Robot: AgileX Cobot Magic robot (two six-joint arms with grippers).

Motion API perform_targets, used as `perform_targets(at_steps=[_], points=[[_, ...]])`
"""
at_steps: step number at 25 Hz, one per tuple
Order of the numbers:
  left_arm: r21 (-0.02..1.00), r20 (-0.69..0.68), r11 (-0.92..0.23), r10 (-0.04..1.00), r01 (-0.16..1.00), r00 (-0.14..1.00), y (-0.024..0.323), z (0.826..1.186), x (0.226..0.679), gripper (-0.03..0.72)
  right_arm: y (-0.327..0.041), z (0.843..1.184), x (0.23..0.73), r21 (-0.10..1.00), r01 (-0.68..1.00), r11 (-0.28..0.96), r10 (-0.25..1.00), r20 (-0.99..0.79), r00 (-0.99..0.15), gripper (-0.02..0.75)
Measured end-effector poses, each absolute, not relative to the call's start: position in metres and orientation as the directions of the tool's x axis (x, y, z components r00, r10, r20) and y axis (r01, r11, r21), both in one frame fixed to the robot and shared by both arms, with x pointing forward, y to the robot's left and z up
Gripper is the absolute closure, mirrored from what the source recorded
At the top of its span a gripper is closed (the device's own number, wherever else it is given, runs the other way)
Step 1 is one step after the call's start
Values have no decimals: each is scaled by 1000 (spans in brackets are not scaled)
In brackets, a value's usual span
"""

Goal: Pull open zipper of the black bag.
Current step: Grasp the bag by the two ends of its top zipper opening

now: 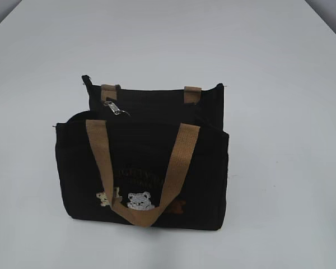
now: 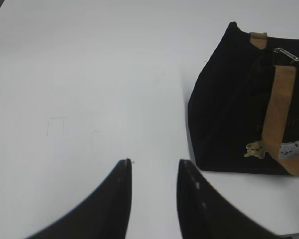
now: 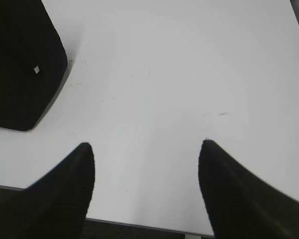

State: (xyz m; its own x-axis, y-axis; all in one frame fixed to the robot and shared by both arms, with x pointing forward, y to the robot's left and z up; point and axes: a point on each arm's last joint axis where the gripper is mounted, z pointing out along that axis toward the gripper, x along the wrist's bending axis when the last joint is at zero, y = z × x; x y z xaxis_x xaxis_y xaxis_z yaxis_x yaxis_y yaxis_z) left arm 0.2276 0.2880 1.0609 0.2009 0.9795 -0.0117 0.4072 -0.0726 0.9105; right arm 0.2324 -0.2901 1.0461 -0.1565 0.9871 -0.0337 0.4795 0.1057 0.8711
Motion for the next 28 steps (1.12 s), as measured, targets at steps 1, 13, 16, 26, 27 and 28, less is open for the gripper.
perform_targets(at_steps=[1,13,16,26,27,28], points=[[910,-12,-73,980,407,201,288,1061,228,453,-290,1046,232,871,480,106,987,-34,-157,230],[910,-12,-73,980,407,201,288,1061,228,453,-290,1046,232,871,480,106,987,-34,-157,230],[910,-12,-73,980,407,201,288,1061,228,454,-290,1046,232,871,480,106,987,-34,-157,230],[910,-12,-73,980,407,201,288,1061,228,454,-290,1046,232,871,480,106,987,-34,-157,230],[911,-13,-72,979,407,202,288,1061,228,454,-290,1046,232,871,480,106,987,-34,-157,230],[911,-16,-70,979,407,204,288,1061,228,454,-290,1046,232,871,480,106,987,-34,-157,230]])
